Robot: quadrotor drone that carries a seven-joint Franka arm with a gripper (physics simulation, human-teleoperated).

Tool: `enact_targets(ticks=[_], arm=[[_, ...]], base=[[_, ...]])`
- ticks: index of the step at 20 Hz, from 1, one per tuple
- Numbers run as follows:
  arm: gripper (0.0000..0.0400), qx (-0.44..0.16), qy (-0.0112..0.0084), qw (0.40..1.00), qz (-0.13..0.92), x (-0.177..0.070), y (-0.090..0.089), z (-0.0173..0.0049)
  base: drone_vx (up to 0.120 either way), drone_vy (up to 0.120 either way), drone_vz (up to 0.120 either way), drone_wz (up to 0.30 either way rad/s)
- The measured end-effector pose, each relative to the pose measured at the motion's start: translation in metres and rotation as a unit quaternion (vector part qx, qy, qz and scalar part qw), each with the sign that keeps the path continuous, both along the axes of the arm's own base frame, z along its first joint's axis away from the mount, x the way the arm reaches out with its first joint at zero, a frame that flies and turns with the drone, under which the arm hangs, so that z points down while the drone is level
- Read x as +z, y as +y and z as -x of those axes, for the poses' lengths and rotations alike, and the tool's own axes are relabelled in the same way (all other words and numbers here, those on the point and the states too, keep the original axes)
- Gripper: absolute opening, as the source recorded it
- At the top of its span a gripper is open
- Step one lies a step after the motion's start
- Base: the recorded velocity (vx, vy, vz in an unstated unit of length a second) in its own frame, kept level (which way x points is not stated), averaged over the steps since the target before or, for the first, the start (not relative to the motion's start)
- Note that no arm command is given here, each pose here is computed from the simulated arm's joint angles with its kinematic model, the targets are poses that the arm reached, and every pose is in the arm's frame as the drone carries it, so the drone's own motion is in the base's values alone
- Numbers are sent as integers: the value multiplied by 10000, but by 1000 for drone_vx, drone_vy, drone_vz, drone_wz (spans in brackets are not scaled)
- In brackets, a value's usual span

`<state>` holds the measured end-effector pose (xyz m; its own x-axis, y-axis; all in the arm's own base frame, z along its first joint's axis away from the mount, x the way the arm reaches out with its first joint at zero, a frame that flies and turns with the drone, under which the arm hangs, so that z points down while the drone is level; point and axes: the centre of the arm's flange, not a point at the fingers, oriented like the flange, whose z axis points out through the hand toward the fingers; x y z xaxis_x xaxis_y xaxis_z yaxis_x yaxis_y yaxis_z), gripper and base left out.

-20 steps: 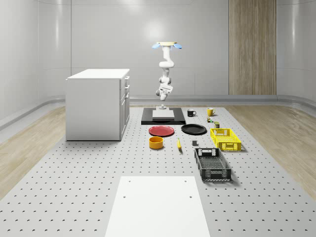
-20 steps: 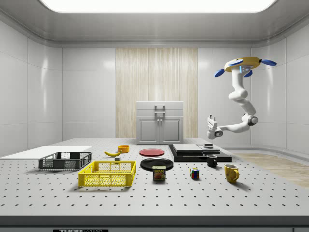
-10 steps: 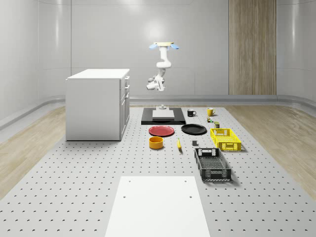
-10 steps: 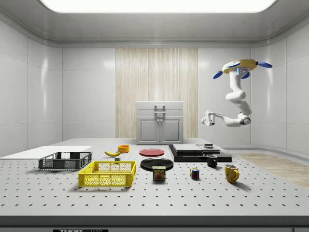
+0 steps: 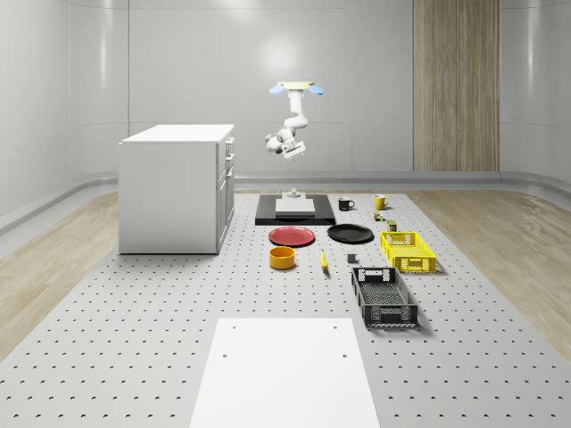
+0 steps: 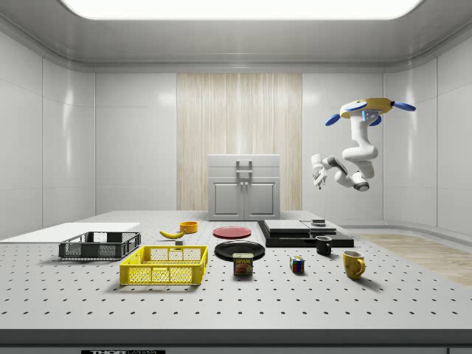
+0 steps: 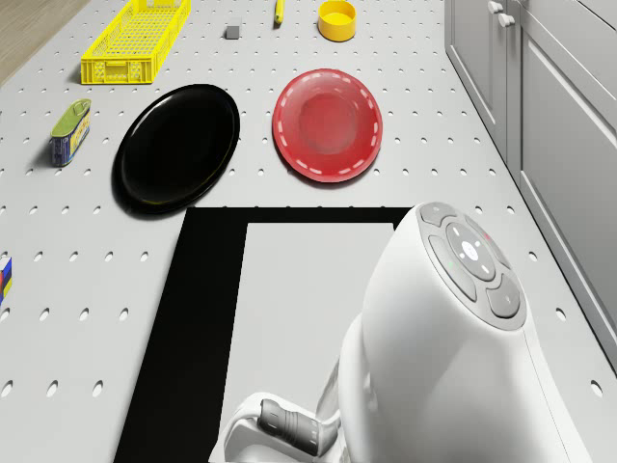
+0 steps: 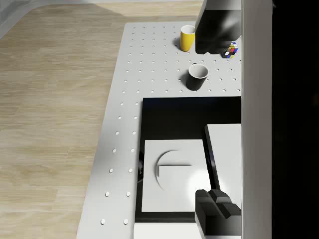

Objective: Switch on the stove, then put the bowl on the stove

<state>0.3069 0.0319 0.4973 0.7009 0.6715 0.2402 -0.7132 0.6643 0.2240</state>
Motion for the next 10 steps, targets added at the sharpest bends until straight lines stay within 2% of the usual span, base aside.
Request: enact_targets(ticks=[4,10], arm=[[400,-24,18,9964,852,-46,-162,0],[400,-37,35,9903,1387,-61,-267,1]], base=[[0,0,-120,0],[0,0,-120,0]])
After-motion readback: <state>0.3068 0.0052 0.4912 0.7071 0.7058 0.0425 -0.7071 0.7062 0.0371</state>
